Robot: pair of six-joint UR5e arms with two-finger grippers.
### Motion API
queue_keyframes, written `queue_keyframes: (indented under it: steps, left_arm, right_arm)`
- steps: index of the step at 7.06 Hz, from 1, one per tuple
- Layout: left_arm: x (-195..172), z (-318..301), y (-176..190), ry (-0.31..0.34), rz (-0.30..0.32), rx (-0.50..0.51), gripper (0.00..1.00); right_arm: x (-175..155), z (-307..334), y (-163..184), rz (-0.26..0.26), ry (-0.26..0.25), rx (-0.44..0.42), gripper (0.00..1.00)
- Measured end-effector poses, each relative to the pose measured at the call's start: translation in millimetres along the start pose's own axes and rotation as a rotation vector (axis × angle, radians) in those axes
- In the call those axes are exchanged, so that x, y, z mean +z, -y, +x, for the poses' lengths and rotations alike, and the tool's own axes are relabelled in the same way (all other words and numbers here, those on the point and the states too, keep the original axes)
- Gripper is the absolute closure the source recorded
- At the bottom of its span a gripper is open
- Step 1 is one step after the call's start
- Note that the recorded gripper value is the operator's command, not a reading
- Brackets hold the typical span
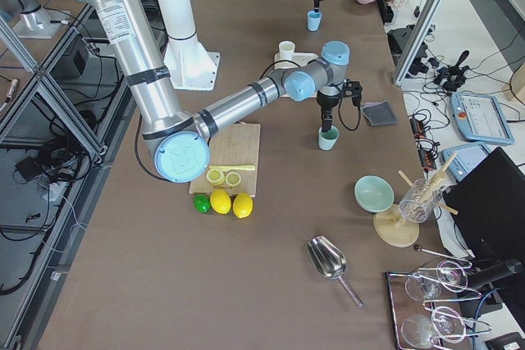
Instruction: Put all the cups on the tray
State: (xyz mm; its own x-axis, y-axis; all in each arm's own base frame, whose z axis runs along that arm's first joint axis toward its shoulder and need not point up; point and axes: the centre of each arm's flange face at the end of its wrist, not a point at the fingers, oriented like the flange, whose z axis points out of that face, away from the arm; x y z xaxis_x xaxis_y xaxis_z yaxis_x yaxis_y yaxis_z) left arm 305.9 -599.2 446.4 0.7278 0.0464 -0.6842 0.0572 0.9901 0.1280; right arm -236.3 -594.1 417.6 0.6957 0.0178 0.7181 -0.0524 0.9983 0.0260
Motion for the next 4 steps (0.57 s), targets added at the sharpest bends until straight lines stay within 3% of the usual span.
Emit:
queue_keyframes:
  steps: [1,4]
  left_arm:
    - [2,9,-4,-0.013,0.001,-0.022,1.00]
    - [-14,39,-16,-0.056,0.017,-0.069,1.00]
  right_arm:
    - [13,5,4,-0.008,-0.005,0.001,0.00]
    - [52,4,27,-0.022,-0.006,-0.002,0.02]
